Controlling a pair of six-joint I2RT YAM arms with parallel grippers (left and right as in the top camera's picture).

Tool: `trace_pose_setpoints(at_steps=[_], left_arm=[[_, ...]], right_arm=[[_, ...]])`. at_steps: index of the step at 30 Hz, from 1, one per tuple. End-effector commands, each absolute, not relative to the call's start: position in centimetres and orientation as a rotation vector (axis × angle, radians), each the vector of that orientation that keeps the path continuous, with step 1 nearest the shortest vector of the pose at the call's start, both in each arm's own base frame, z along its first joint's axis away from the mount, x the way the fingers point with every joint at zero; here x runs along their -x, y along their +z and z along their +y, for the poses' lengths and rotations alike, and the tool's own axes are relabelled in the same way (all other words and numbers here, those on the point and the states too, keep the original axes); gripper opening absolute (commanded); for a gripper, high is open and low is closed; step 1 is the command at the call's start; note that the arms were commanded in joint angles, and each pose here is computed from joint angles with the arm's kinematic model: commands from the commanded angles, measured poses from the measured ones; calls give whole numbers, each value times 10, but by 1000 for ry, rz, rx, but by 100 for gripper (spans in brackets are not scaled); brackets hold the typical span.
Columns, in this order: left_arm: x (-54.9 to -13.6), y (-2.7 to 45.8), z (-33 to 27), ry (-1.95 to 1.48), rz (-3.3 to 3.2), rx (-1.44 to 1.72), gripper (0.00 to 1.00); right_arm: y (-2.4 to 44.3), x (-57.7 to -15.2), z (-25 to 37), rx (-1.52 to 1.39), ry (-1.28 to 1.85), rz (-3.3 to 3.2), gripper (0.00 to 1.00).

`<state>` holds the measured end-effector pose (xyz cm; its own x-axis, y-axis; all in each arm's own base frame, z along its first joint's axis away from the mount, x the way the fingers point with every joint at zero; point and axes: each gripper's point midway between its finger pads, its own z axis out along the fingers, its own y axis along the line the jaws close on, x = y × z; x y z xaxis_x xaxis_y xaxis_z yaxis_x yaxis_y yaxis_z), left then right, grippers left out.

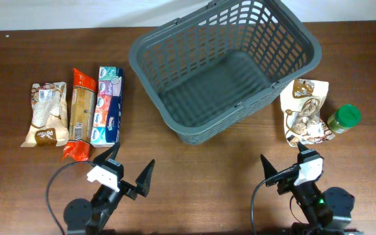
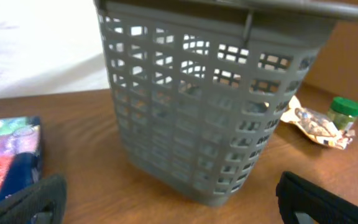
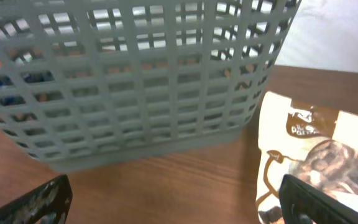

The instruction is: Pack container

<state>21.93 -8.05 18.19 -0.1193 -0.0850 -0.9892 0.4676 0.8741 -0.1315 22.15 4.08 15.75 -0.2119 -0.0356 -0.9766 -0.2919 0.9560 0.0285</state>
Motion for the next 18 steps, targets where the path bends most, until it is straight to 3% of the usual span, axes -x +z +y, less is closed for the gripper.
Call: trace_pose_setpoints(at_steps=[1, 10, 18], left_arm=[[-212, 223, -69, -363, 1596, -304, 99], [-209, 273, -56, -246, 1779, -321, 99], [-248, 321, -55, -202, 2012, -468, 99]], right_arm=[[212, -210, 34, 212, 176, 1714, 99], [262, -192, 15, 89, 107, 1985, 99], [332, -210, 13, 63, 149, 2171, 99]])
